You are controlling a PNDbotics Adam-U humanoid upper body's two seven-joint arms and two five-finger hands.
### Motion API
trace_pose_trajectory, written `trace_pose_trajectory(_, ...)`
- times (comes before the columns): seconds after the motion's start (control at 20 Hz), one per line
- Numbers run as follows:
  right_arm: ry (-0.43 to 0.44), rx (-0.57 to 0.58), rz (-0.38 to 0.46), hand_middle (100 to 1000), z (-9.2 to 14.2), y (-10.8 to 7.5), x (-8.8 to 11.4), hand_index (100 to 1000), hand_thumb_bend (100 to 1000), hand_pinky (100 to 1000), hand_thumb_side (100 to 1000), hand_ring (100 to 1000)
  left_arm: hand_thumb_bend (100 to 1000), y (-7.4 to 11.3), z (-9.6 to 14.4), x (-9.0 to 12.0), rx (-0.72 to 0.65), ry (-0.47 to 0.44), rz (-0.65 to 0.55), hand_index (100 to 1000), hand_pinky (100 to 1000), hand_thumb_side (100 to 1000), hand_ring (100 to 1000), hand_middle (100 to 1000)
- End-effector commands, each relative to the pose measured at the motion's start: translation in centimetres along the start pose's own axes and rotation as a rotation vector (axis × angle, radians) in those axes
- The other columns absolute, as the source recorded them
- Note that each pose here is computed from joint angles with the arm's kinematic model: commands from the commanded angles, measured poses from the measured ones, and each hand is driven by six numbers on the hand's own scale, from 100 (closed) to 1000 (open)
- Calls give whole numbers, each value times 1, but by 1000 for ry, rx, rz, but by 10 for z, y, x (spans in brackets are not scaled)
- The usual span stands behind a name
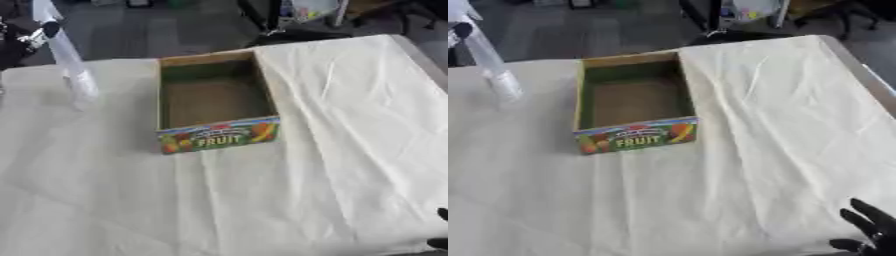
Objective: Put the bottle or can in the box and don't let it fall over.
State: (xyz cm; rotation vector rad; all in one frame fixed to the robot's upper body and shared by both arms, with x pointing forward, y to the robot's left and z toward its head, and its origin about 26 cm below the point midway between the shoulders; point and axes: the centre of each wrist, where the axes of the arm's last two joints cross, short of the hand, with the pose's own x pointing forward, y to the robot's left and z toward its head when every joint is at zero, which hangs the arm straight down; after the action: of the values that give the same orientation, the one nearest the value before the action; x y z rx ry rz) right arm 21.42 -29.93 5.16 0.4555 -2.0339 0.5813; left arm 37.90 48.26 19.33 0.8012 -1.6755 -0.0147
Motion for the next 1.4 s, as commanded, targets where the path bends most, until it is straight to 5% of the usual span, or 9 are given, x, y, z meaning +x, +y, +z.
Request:
trace_pose_trajectory(0.05,-12,19,14,1000,-4,-1,3,1000,100,777,470,1000,809,10,-7,13,70,-24,-24,855,867,463,915,570)
trace_pose_trajectory(1.4,-25,35,17,1000,-14,-1,2,1000,100,776,470,1000,806,26,-14,22,242,-5,-29,857,876,449,937,593)
